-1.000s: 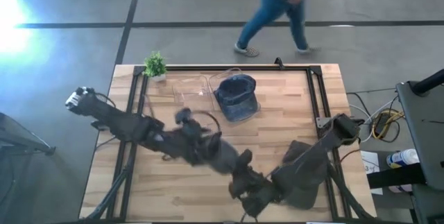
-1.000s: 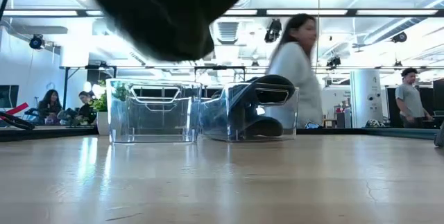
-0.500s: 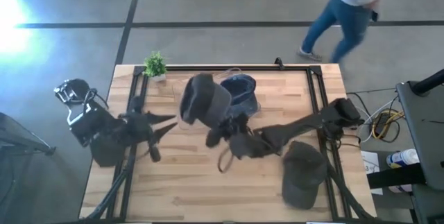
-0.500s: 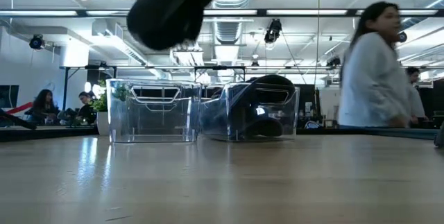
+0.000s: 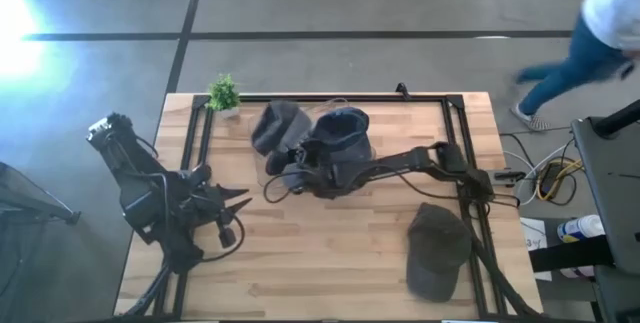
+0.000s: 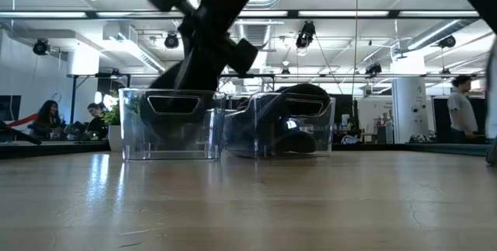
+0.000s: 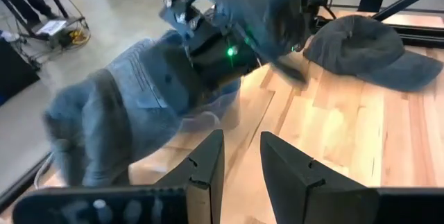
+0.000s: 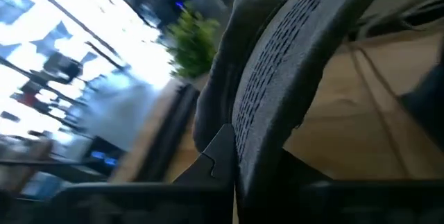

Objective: Pick & Place hat
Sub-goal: Put the left black cap into the left transparent bin

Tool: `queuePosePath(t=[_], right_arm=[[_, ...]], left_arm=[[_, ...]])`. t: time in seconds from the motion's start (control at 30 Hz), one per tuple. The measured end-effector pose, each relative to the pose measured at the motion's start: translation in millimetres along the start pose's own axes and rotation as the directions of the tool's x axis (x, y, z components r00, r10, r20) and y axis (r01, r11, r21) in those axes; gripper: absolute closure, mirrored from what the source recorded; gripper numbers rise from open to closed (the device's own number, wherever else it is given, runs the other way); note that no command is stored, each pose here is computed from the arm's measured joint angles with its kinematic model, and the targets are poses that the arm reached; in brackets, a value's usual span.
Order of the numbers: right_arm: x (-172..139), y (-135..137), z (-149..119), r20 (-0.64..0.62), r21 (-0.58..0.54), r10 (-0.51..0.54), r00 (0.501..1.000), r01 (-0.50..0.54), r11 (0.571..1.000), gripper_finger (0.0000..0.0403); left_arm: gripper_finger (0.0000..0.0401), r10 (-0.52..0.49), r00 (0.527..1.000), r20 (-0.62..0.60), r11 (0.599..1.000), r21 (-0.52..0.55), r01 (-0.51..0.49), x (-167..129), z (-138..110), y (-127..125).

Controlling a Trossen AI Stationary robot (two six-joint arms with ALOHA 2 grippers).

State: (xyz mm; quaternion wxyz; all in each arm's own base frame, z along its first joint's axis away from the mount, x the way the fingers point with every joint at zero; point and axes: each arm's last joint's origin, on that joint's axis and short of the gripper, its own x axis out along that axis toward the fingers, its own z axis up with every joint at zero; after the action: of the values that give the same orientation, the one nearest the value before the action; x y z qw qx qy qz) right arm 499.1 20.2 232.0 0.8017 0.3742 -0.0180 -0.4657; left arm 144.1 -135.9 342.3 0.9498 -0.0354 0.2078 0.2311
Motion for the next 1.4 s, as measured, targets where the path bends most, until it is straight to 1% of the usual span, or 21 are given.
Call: queuePosePath(t=[0.1,0.13,0.2,0.27,0.33,0.4,0.53,0.67,0.73,0.8,0.9,0.97,1.03,1.13,1.17,1.23,1.27,1.3,1.37,1.4], right_arm=[[7.7,1.3,-8.5,-0.005,-0.081,-0.081,0.997,0.081,0.993,0.0390],[10.5,2.6,-10.2,-0.003,-0.082,-0.096,0.995,0.096,0.992,0.0390],[20.1,2.9,-15.5,-0.048,-0.061,-0.110,0.993,0.107,0.992,0.0390],[32.2,1.7,-23.8,-0.102,-0.017,-0.108,0.989,0.107,0.994,0.0390],[39.6,-0.5,-29.5,-0.113,-0.005,-0.121,0.986,0.121,0.993,0.0390],[44.7,2.5,-29.4,-0.140,0.049,-0.106,0.984,0.114,0.992,0.0387],[52.2,-0.2,-26.9,-0.255,0.027,-0.122,0.959,0.133,0.991,0.0359],[48.4,-3.8,-22.1,-0.297,-0.096,-0.192,0.935,0.171,0.981,0.0313],[43.4,-4.3,-17.2,-0.319,-0.171,-0.242,0.916,0.196,0.966,0.0289],[37.2,-1.1,-10.0,-0.347,-0.222,-0.271,0.898,0.203,0.954,0.0267],[29.2,8.5,4.1,-0.396,-0.287,-0.264,0.879,0.155,0.945,0.0239],[22.9,12.2,11.2,-0.428,-0.330,-0.245,0.870,0.102,0.938,0.0224],[14.5,15.0,16.7,-0.451,-0.382,-0.242,0.859,0.059,0.922,0.0213],[-3.2,15.2,30.3,-0.518,-0.481,-0.280,0.808,-0.004,0.877,0.0203],[-9.9,12.3,34.7,-0.535,-0.514,-0.320,0.782,-0.001,0.858,0.0202],[-22.4,5.7,40.3,-0.529,-0.610,-0.406,0.745,-0.002,0.792,0.0204],[-28.3,4.8,42.8,-0.519,-0.661,-0.427,0.740,-0.031,0.750,0.0206],[-32.7,6.3,44.5,-0.503,-0.712,-0.424,0.753,-0.083,0.698,0.0210],[-38.9,16.3,51.4,-0.513,-0.765,-0.347,0.785,-0.234,0.600,0.0222],[-37.3,19.6,56.2,-0.528,-0.774,-0.314,0.789,-0.296,0.559,0.0230]], left_arm=[[0.0311,0.012,1.000,-0.010,1.000,-0.012,-0.012,-0.4,-5.3,4.4],[0.0311,0.016,1.000,-0.011,1.000,-0.012,-0.016,-0.3,-6.3,6.0],[0.0311,0.024,1.000,-0.014,1.000,-0.006,-0.024,0.4,-9.2,9.1],[0.0311,0.028,0.999,-0.017,0.999,-0.014,-0.028,1.6,-13.3,11.5],[0.0311,0.037,0.999,-0.023,0.999,-0.028,-0.037,3.7,-19.1,13.3],[0.0311,0.035,0.998,-0.050,0.998,-0.050,-0.038,6.1,-26.2,14.3],[0.0311,0.037,0.994,-0.101,0.996,-0.081,-0.045,10.1,-40.4,15.2],[0.0311,0.044,0.994,-0.100,0.994,-0.096,-0.053,11.9,-46.8,15.5],[0.0311,0.049,0.995,-0.086,0.994,-0.097,-0.057,12.1,-47.0,15.7],[0.0311,0.056,0.997,-0.062,0.993,-0.099,-0.062,12.2,-46.2,15.8],[0.0311,0.066,0.998,-0.026,0.993,-0.098,-0.068,12.2,-45.1,15.9],[0.0311,0.067,0.998,-0.021,0.993,-0.099,-0.069,12.2,-45.0,15.9],[0.0311,0.067,0.998,-0.022,0.993,-0.100,-0.069,12.3,-45.1,15.9],[0.0311,0.066,0.997,-0.029,0.993,-0.098,-0.068,12.4,-45.6,15.9],[0.0311,0.066,0.997,-0.029,0.993,-0.097,-0.069,12.5,-46.0,16.0],[0.0311,0.069,0.997,-0.031,0.992,-0.100,-0.072,13.0,-47.3,16.5],[0.0311,0.074,0.997,-0.032,0.991,-0.114,-0.077,13.8,-49.4,17.1],[0.0311,0.080,0.996,-0.034,0.988,-0.132,-0.084,14.8,-52.1,17.9],[0.0311,0.087,0.996,-0.036,0.977,-0.190,-0.093,17.0,-58.5,18.8],[0.0311,0.090,0.995,-0.038,0.972,-0.214,-0.096,17.8,-63.0,19.5]])
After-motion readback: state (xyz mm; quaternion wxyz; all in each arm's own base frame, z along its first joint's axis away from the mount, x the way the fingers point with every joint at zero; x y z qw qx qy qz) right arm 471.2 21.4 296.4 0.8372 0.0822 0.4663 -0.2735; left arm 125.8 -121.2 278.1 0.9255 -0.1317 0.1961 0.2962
